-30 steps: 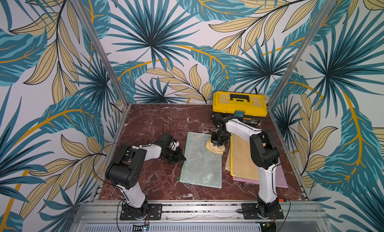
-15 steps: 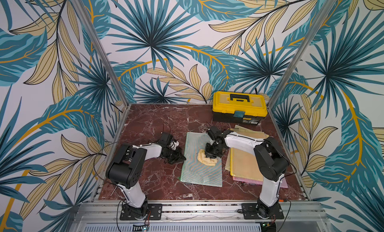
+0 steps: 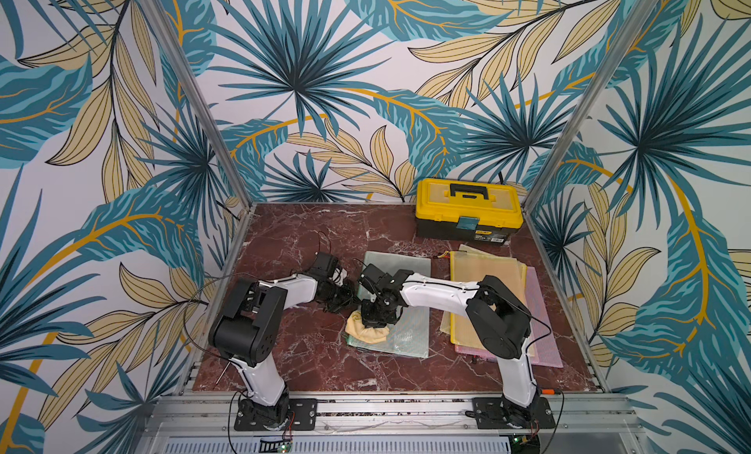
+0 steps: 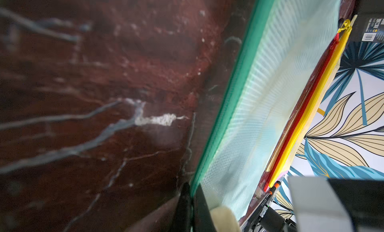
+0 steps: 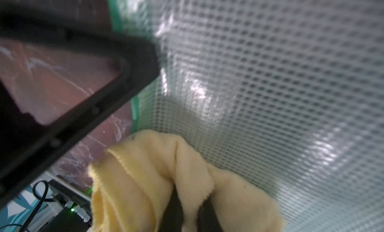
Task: Wipe the document bag
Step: Wipe the dirt from the document bag.
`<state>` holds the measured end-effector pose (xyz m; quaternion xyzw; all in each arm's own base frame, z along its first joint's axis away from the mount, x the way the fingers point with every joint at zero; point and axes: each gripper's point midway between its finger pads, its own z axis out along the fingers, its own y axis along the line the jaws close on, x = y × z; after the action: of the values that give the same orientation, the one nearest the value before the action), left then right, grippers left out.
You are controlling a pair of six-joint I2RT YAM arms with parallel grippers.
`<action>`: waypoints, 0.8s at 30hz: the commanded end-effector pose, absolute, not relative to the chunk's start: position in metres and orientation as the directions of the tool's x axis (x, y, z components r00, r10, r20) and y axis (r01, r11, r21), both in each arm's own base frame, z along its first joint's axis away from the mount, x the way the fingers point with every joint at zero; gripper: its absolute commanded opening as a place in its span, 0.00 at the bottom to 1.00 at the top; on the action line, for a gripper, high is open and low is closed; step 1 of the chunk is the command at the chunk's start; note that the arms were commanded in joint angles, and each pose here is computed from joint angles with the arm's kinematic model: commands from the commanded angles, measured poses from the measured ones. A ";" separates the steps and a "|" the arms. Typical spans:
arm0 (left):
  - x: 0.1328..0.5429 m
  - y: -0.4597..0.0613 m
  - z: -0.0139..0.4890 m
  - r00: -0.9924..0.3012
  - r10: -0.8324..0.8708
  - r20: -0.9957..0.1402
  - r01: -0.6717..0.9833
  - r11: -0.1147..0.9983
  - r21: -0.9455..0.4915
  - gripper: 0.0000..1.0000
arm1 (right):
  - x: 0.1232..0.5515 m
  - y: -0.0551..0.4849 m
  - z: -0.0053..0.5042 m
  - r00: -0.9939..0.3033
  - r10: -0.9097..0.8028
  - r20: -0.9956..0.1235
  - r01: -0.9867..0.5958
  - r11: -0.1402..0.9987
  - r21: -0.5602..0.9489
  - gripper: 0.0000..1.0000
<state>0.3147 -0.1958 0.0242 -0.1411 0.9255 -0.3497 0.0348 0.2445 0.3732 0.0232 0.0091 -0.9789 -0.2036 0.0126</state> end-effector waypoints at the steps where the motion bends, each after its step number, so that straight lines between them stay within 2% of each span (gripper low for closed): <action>1: 0.324 -0.190 0.022 -0.953 -0.302 0.027 -0.246 0.717 -0.652 0.00 | 0.239 0.314 0.000 -0.990 0.103 0.100 0.129 0.944 0.303 0.00; 5: 0.321 -0.178 0.020 -0.947 -0.321 0.030 -0.262 0.712 -0.652 0.00 | 0.229 0.211 -0.007 -0.959 0.261 0.111 0.278 0.943 0.185 0.00; 8: 0.319 -0.170 0.018 -0.942 -0.333 0.039 -0.277 0.707 -0.651 0.00 | 0.220 0.172 0.004 -0.949 0.306 0.078 0.314 0.940 0.135 0.00; 10: 0.318 -0.171 0.017 -0.944 -0.326 0.044 -0.274 0.705 -0.654 0.00 | 0.221 0.181 0.010 -0.955 0.289 0.071 0.297 0.941 0.163 0.00; 13: 0.318 -0.172 0.016 -0.946 -0.319 0.052 -0.273 0.701 -0.659 0.00 | 0.233 0.225 0.016 -0.973 0.224 0.054 0.230 0.951 0.207 0.00; 19: 0.315 -0.175 0.017 -0.950 -0.307 0.060 -0.266 0.692 -0.671 0.00 | 0.241 0.361 0.022 -0.997 0.041 0.067 0.064 0.921 0.384 0.00; 21: 0.314 -0.174 0.016 -0.949 -0.308 0.063 -0.269 0.693 -0.669 0.00 | 0.241 0.373 0.023 -0.996 0.049 0.077 0.077 0.903 0.422 0.00; 24: 0.313 -0.175 0.015 -0.951 -0.301 0.067 -0.267 0.692 -0.671 0.00 | 0.240 0.340 0.015 -0.995 0.073 0.074 0.094 0.933 0.346 0.00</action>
<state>0.3184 -0.1784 0.0233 -0.1566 0.9169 -0.3658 0.0314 0.2421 0.3718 0.0255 -0.0120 -0.9771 -0.2121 0.0135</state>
